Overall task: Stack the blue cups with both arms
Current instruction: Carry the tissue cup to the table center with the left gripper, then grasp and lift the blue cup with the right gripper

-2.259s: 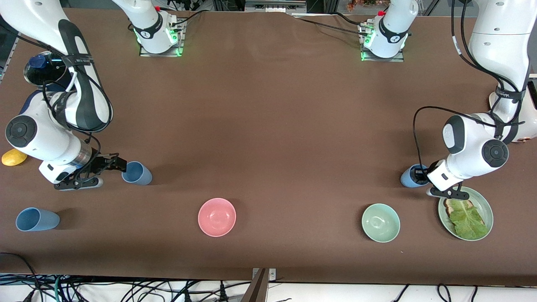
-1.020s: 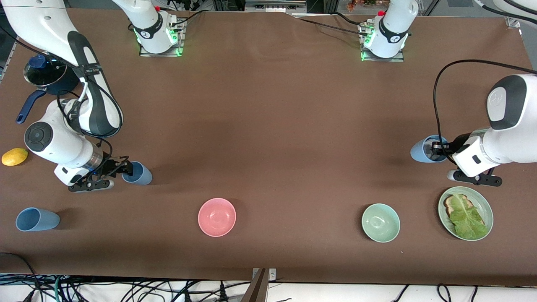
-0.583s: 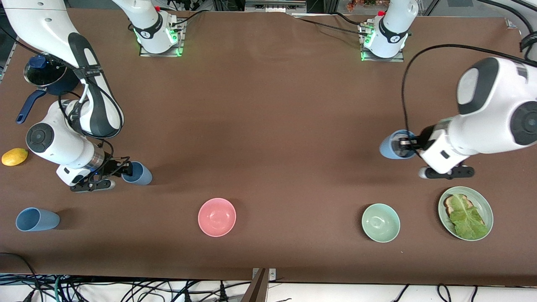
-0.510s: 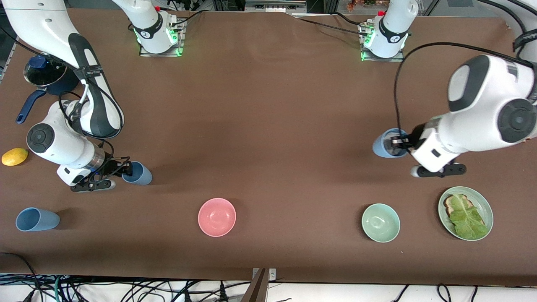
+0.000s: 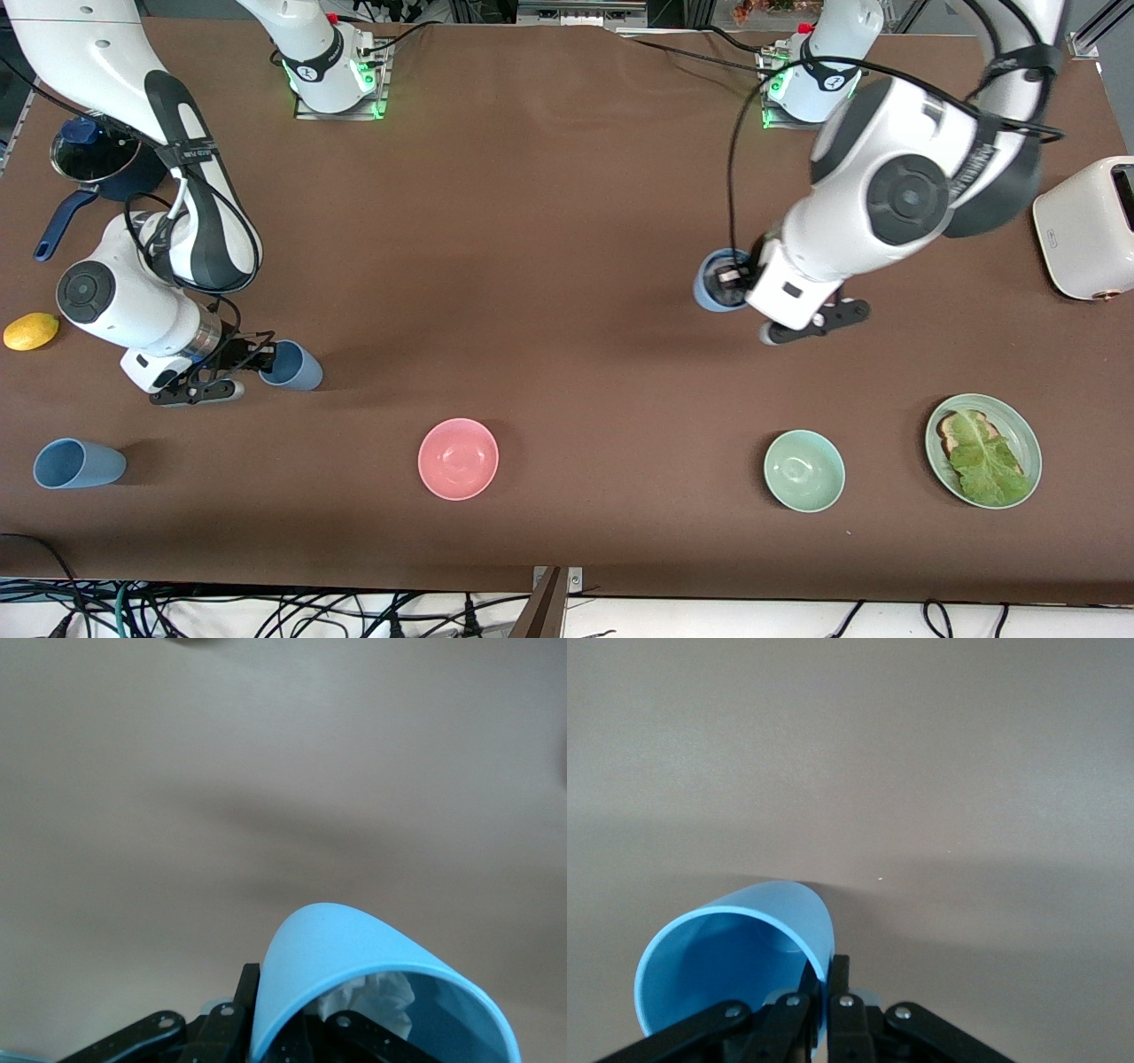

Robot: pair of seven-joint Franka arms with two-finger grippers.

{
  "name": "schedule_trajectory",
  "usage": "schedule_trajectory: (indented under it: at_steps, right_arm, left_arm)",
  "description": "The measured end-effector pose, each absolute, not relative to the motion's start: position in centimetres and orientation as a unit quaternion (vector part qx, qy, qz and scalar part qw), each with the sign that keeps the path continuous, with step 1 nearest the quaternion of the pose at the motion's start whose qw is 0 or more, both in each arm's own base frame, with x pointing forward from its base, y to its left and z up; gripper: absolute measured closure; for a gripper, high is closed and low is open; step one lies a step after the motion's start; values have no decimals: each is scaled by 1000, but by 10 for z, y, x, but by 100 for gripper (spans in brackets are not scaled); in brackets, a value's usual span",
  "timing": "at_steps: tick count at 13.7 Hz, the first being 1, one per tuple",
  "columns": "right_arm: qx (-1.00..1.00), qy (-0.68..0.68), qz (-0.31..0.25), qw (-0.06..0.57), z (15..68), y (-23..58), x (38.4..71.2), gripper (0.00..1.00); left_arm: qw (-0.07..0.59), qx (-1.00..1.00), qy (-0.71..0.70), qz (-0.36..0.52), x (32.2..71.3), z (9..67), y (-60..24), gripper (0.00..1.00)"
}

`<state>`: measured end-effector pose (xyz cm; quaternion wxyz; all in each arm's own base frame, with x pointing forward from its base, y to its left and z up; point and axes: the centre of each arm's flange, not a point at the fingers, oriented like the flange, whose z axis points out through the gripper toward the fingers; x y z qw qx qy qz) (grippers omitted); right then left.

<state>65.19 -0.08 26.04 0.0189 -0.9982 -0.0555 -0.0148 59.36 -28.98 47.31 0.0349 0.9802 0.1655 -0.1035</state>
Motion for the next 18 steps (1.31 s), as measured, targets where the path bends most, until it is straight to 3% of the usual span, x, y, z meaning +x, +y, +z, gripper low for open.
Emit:
schedule_trajectory:
  at_steps: [7, 11, 18]
  right_arm:
    - [-998, -56, -24, 19, 268, 0, 656, 95]
    - [-998, -59, -21, 20, 285, 2, 664, 95]
    - [-996, -84, 6, 27, 364, 32, 683, 95]
  left_arm:
    - [61, 965, 244, -73, 533, 441, -444, 93]
    - [60, 961, 258, -76, 542, 404, -450, 93]
    - [43, 962, 264, -57, 566, 326, -446, 93]
